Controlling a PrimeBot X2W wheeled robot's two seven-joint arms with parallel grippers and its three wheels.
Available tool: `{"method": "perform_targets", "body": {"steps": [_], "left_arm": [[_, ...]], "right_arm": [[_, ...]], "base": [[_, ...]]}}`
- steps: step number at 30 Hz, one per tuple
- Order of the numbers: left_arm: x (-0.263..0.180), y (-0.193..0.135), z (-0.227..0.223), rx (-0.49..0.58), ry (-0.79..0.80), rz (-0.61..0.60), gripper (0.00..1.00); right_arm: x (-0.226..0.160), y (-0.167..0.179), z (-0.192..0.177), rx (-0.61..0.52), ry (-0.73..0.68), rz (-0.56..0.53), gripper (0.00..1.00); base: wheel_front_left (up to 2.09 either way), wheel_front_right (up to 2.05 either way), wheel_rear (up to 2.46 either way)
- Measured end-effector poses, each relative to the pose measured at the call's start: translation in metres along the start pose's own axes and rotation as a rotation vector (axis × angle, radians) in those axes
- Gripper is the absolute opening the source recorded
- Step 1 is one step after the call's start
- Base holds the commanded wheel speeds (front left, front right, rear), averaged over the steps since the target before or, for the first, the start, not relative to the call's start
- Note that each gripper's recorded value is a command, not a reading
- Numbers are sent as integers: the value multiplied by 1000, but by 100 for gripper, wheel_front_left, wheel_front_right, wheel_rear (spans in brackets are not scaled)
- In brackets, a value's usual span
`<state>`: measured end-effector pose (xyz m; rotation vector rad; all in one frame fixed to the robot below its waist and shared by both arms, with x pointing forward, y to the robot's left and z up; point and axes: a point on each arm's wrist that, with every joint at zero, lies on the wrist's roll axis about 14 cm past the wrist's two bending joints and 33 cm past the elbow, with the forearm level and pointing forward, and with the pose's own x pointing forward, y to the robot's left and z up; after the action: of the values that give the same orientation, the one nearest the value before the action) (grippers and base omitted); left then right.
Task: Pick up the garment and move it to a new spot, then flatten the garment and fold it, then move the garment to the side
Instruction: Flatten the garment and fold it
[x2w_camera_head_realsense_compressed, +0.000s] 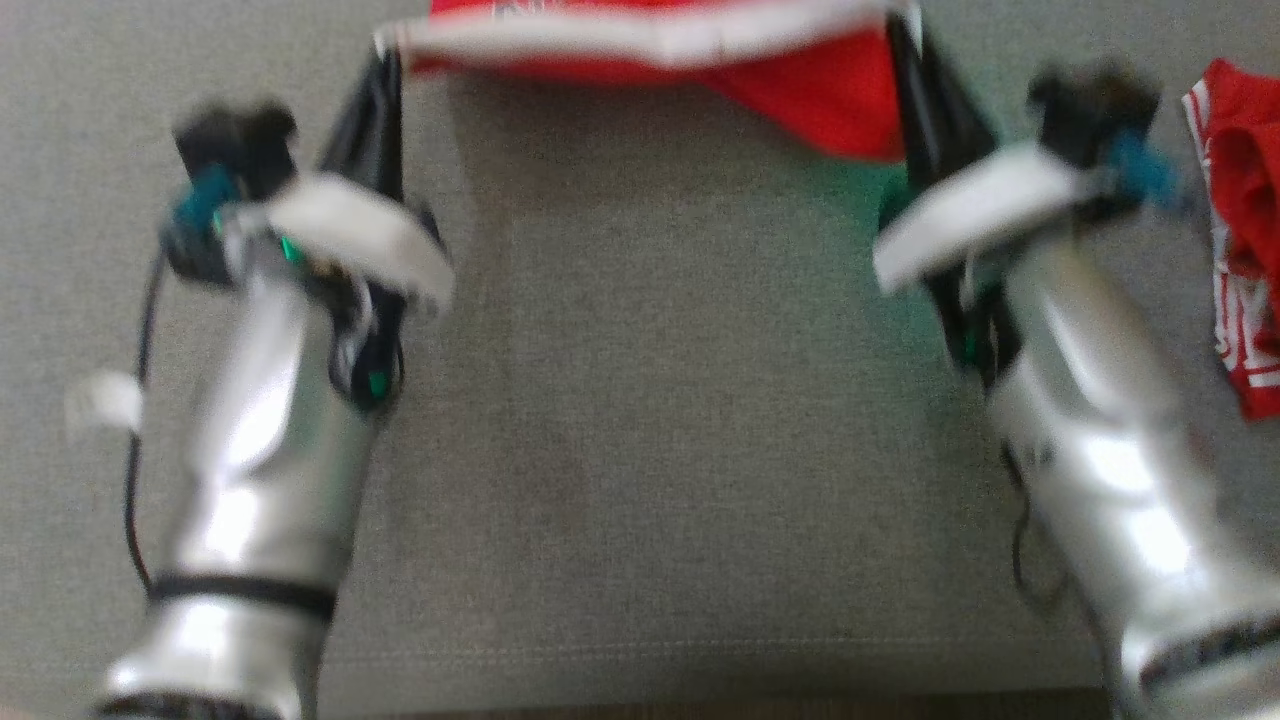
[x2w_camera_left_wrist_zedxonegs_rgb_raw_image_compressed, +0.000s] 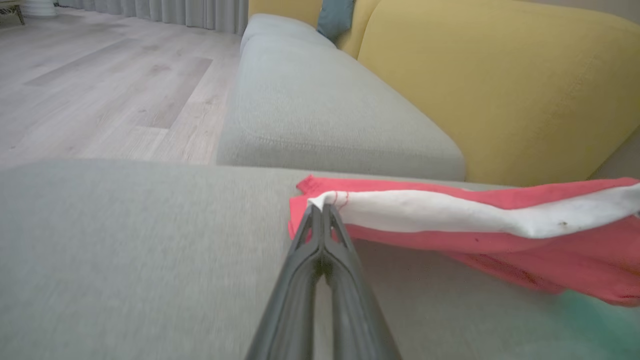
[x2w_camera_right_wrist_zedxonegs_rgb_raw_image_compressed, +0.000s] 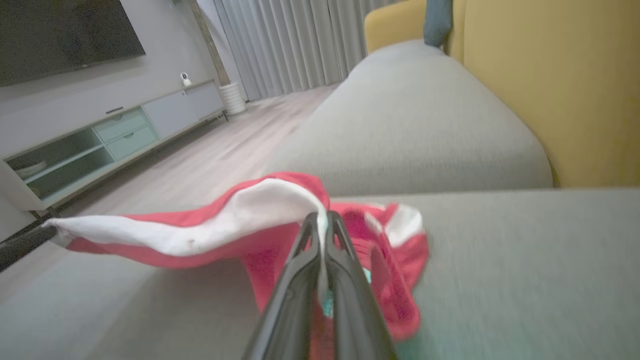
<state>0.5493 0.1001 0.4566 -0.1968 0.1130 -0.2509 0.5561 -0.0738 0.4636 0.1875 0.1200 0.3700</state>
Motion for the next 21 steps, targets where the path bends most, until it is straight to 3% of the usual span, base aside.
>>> {"method": "perform_targets", "body": {"steps": [4,7,16,21], "left_arm": [[-44,-6,-22,-14,23,0,0],[-79,-12,-30,-31,24,4,0],[-166,-15,-42,-53,30,70,0],[-195,-21,-15,-50,-20,98,0]], "right_arm": [[-51,5,-48,43,93,-25,0],[-85,14,-63,67,114,-31,0],[-156,28,-58,65,124,-62,0],[-201,42,-56,52,205,-75,0]], "base": [[0,0,0],[0,0,0],[0,0,0],[0,0,0]]}}
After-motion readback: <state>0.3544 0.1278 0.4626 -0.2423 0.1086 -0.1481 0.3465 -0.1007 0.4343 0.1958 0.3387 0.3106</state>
